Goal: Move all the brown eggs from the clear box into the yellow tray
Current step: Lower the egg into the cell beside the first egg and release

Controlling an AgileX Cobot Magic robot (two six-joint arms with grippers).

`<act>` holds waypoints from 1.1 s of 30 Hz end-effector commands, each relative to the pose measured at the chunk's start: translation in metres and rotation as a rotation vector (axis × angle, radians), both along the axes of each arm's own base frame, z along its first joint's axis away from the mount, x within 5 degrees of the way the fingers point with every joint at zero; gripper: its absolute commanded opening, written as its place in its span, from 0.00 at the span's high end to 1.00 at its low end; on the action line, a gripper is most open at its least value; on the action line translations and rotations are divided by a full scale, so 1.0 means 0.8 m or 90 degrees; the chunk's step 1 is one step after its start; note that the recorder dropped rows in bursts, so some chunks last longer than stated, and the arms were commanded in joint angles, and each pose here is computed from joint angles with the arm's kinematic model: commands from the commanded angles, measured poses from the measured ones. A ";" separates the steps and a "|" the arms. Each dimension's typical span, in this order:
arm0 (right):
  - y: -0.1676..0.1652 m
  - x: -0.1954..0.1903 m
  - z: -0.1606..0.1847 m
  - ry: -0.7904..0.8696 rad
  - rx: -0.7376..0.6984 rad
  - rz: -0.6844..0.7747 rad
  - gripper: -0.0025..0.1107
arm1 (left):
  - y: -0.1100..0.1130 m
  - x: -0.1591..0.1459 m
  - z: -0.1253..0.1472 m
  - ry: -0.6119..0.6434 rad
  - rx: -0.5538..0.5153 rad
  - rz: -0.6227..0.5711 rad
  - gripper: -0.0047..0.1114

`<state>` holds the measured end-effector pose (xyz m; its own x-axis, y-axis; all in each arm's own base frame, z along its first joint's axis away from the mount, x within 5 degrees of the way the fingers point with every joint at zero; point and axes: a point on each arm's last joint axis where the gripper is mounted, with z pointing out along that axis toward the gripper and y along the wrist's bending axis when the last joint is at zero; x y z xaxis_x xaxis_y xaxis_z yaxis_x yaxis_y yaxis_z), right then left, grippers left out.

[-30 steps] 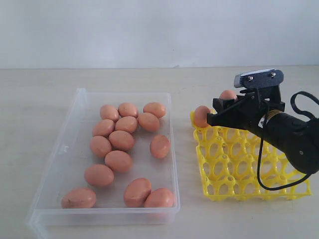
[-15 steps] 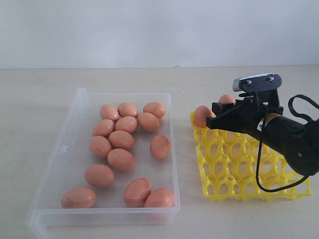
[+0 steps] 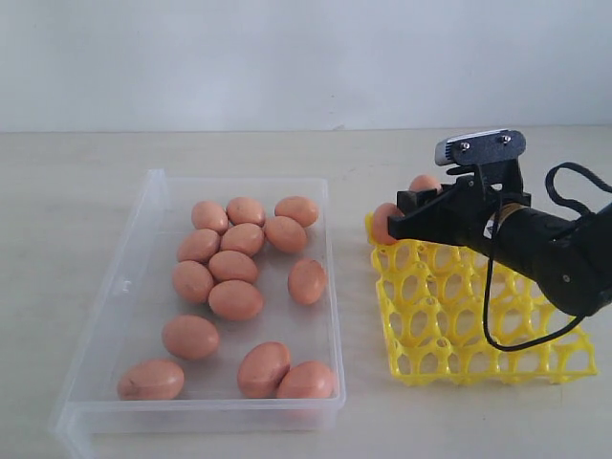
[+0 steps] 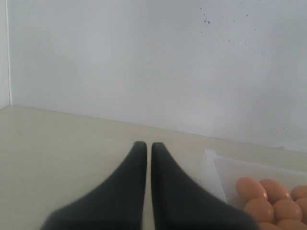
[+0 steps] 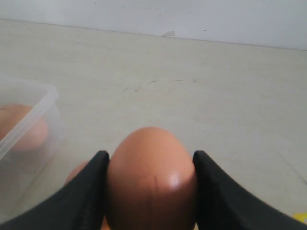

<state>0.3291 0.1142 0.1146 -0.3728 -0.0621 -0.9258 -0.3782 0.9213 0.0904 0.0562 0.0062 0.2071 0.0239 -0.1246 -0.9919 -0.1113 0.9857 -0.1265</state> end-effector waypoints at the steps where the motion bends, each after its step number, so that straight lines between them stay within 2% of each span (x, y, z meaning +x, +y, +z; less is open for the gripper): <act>1: -0.002 0.002 -0.001 0.004 -0.007 0.001 0.98 | 0.000 0.000 -0.001 -0.001 -0.011 -0.002 0.93; 24: -0.003 -0.001 -0.007 0.026 -0.045 0.011 0.97 | 0.000 0.000 -0.001 -0.002 -0.011 -0.002 0.93; 27: -0.003 -0.001 -0.008 0.029 -0.047 0.011 0.92 | 0.000 0.000 -0.001 -0.002 -0.011 -0.002 0.93; 33: -0.003 -0.001 -0.008 0.029 -0.047 0.011 0.72 | 0.000 0.000 -0.001 -0.002 -0.011 -0.002 0.93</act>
